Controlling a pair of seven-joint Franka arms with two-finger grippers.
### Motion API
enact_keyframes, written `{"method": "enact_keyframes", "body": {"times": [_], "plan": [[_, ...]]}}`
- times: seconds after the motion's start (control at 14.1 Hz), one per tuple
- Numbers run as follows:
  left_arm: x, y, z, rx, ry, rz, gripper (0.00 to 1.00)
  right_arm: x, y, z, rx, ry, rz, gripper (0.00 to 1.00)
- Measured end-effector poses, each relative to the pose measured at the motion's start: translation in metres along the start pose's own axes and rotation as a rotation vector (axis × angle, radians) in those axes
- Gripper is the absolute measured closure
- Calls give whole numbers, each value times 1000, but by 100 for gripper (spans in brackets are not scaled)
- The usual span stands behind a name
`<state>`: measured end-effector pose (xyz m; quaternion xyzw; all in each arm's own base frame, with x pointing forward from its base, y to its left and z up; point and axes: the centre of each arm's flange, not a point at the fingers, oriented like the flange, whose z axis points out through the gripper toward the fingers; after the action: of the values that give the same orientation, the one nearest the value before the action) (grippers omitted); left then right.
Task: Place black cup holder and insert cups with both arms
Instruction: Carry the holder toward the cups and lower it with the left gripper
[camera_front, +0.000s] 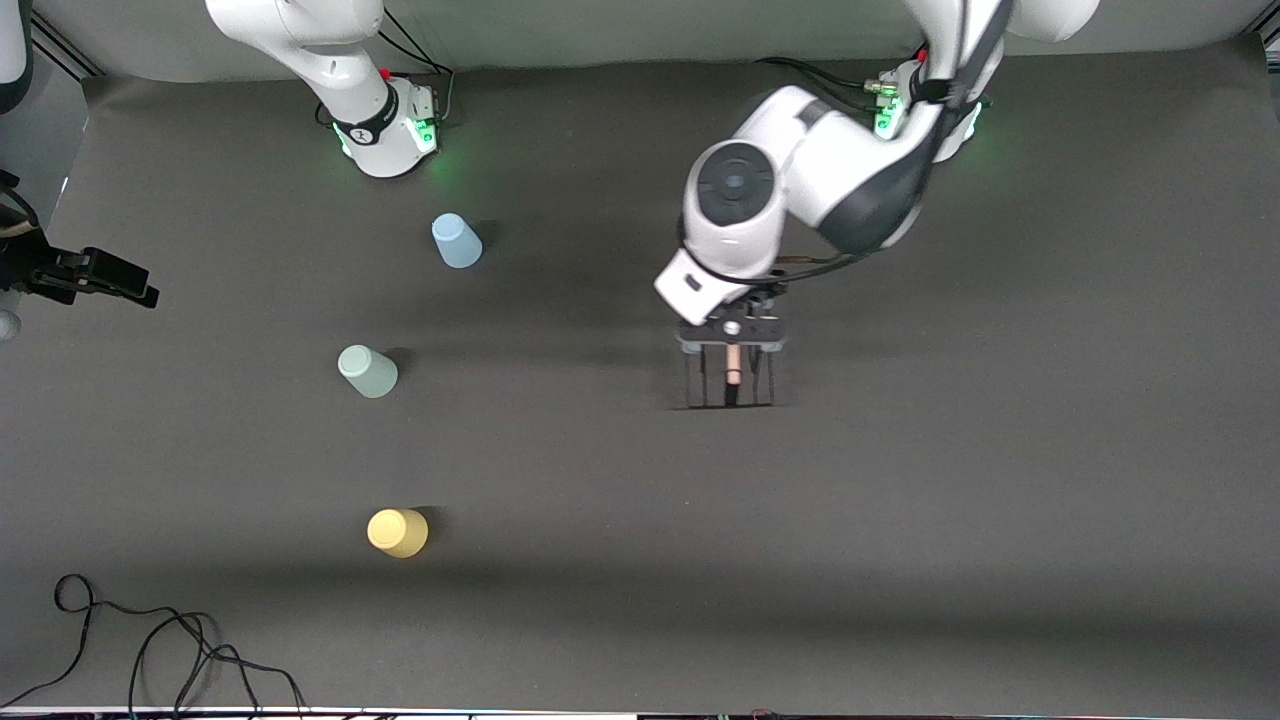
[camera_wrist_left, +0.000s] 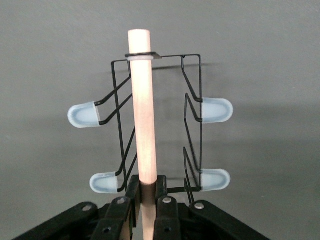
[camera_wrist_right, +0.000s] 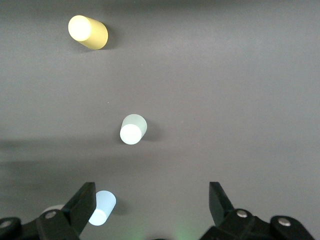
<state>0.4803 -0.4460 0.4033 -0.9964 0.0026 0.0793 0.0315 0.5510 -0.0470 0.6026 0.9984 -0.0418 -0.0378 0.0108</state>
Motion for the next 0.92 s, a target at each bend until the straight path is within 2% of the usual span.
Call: {"method": "enact_keyframes", "body": {"times": [0.14, 0.35, 0.71, 0.92], "plan": [[-5, 33, 6, -59, 31, -49, 84, 0, 0, 0, 0, 0, 0, 0], [-13, 77, 16, -158, 87, -51, 84, 0, 0, 0, 0, -1, 0, 0], [-41, 132, 57, -224, 82, 19, 84, -1, 0, 1, 0, -9, -1, 0], [-42, 142, 60, -248, 78, 8, 84, 0, -3, 5, 18, -18, -2, 0]]}}
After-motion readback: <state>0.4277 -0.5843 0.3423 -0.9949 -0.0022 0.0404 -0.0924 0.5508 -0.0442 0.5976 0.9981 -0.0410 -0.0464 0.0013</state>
